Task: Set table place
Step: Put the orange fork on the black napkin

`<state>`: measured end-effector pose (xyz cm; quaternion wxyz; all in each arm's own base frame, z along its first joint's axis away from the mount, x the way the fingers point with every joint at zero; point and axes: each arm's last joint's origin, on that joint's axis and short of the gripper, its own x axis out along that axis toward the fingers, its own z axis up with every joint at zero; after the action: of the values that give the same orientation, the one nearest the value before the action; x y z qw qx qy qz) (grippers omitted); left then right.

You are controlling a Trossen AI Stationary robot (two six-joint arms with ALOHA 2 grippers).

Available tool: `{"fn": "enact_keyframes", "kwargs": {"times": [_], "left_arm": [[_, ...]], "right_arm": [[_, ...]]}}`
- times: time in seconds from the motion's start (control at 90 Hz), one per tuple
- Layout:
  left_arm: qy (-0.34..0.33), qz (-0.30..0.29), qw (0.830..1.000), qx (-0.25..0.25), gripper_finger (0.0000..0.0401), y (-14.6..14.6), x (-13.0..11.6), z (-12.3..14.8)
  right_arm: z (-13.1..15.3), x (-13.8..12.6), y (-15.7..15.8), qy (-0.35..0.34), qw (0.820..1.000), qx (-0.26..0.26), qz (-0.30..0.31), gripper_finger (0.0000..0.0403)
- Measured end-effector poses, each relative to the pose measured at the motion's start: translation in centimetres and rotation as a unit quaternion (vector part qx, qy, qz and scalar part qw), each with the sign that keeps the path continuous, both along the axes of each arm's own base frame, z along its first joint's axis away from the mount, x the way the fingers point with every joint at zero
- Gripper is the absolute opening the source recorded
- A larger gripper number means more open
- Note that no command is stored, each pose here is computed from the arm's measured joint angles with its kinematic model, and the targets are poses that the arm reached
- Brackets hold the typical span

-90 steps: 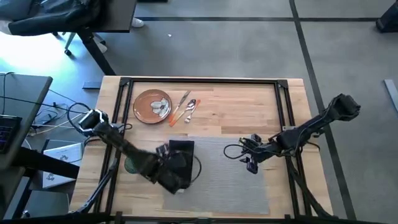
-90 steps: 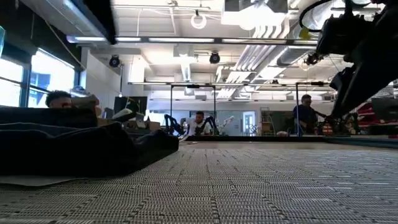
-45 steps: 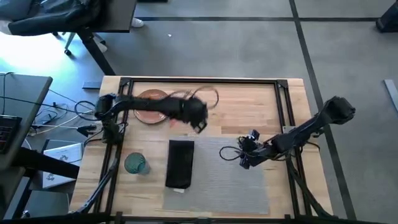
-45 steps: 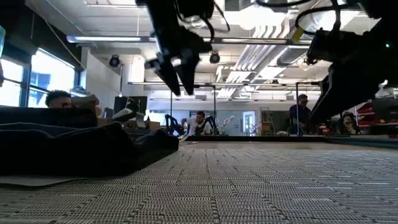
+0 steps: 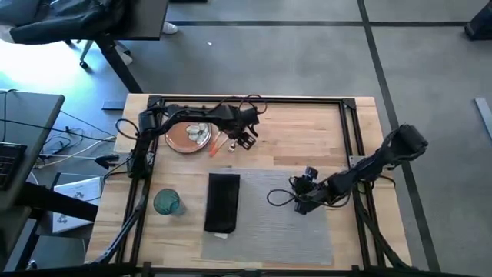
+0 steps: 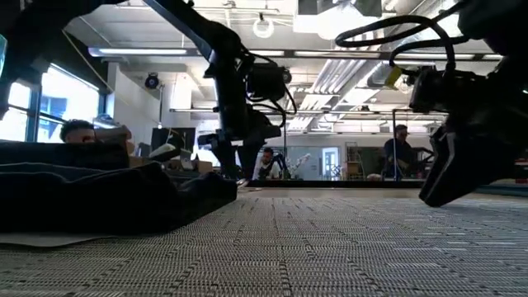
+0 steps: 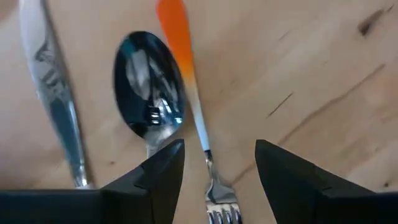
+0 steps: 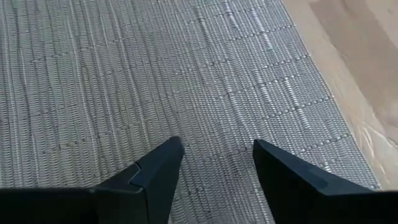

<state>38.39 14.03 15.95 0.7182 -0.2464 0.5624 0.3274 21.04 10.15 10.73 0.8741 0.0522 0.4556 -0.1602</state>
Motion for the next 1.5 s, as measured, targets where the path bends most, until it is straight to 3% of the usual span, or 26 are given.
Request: {"fn": "enact_keyframes", "kwargs": {"times": [0.333,0.578,0.711,0.933,1.011,1.2,1.322,1.422,1.5], "left_arm": [[0.001,0.003,1.0,0.004,0.018,0.6,-0.1,-0.2],[0.006,0.0,1.0,-0.017,0.0152,0.8,0.3,-2.1],[0.014,-0.019,1.0,-0.019,0.0117,0.8,0.4,-2.7],[0.015,-0.045,0.999,-0.018,0.0018,0.6,0.5,-2.5],[0.02,-0.059,0.998,-0.016,0.0006,0.3,0.7,-2.3],[0.044,-0.119,0.992,-0.008,0.0002,-1.6,1.7,-0.8],[0.045,-0.187,0.981,0.003,0.0001,-4.4,2.3,3.0],[0.051,-0.261,0.964,0.017,0.0001,-7.6,2.1,5.8],[0.057,-0.336,0.94,0.025,0.0001,-10.7,1.4,7.6]], "right_arm": [[-0.1,0.0,0.1,-0.008,1.0,-0.011,-0.007,0.0192],[-0.2,0.0,0.1,-0.007,1.0,-0.013,-0.008,0.0193],[-0.2,0.0,0.1,-0.007,1.0,-0.014,-0.008,0.0192],[-0.2,0.0,0.1,-0.007,1.0,-0.014,-0.009,0.0193],[-0.2,0.0,0.1,-0.007,1.0,-0.014,-0.009,0.0192],[-0.2,-0.1,0.1,-0.004,1.0,-0.01,-0.007,0.0193],[-0.1,-0.1,0.2,0.004,1.0,0.006,0.009,0.0192],[0.3,-0.5,0.9,0.006,0.999,0.032,0.032,0.0192],[0.8,-1.0,1.4,0.005,0.998,0.047,0.046,0.0192]]}}
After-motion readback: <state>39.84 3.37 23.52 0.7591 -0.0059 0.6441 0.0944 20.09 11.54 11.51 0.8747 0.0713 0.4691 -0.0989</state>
